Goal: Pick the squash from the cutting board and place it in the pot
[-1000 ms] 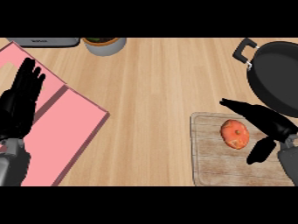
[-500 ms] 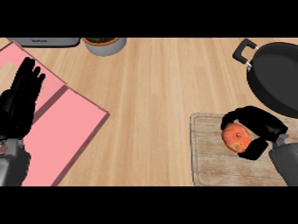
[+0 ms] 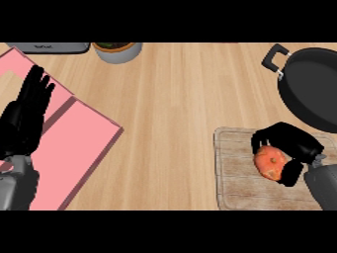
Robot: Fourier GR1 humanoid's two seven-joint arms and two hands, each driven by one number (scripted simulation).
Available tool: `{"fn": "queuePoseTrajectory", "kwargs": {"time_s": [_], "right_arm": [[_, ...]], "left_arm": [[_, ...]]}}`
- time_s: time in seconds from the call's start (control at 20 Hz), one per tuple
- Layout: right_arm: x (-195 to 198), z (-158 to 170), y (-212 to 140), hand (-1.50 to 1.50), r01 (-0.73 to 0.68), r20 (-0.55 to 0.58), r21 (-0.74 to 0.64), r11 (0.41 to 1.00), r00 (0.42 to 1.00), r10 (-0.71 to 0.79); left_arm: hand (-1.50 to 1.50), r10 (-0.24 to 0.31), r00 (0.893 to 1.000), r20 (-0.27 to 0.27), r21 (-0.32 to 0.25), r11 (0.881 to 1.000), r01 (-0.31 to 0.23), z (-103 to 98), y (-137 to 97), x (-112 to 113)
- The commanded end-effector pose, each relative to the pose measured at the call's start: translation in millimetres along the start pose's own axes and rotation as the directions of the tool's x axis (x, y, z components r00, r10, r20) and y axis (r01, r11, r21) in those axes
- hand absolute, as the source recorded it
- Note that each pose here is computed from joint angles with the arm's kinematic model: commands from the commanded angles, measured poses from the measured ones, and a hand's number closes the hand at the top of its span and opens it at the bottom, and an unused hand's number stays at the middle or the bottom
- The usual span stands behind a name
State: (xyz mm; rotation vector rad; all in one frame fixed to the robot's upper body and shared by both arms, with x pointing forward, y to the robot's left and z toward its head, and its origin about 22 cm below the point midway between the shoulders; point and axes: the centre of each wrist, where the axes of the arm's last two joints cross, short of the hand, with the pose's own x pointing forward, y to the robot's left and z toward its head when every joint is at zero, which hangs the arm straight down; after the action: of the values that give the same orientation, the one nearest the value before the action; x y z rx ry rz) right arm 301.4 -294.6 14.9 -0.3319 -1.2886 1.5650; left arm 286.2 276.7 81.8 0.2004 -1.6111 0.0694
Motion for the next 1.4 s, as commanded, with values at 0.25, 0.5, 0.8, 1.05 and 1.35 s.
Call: {"fn": "queuePoseTrajectory", "kwargs": {"time_s": [0.25, 0.5, 0.8, 1.05, 1.35], "right_arm": [[14, 107, 53, 1.5, -0.221, 0.48, 0.2, 0.955, 0.872, 0.101], [1, 180, 31, 1.5, -0.166, 0.492, 0.056, 0.985, 0.863, 0.117], [-13, 211, 6, 1.5, 0.177, 0.474, -0.293, 0.94, 0.88, -0.018], [-26, 252, -33, 1.5, 0.275, 0.443, -0.496, 0.824, 0.896, -0.033], [-42, 274, -84, 1.5, 0.325, 0.38, -0.609, 0.723, 0.92, -0.094]], "left_arm": [[0.0, -0.014, 1.0, -0.025, 0.075, 0.997, 0.016, 9, 27, -5], [0.0, -0.012, 1.0, -0.02, 0.059, 0.998, 0.013, 10, 22, 3], [0.0, 0.003, 1.0, -0.001, 0.057, 0.998, -0.003, 7, 19, 6], [0.0, 0.014, 1.0, -0.005, 0.04, 0.999, -0.013, 9, 11, 12], [0.0, 0.0, 1.0, 0.002, 0.018, 1.0, 0.0, 5, 3, 0]]}}
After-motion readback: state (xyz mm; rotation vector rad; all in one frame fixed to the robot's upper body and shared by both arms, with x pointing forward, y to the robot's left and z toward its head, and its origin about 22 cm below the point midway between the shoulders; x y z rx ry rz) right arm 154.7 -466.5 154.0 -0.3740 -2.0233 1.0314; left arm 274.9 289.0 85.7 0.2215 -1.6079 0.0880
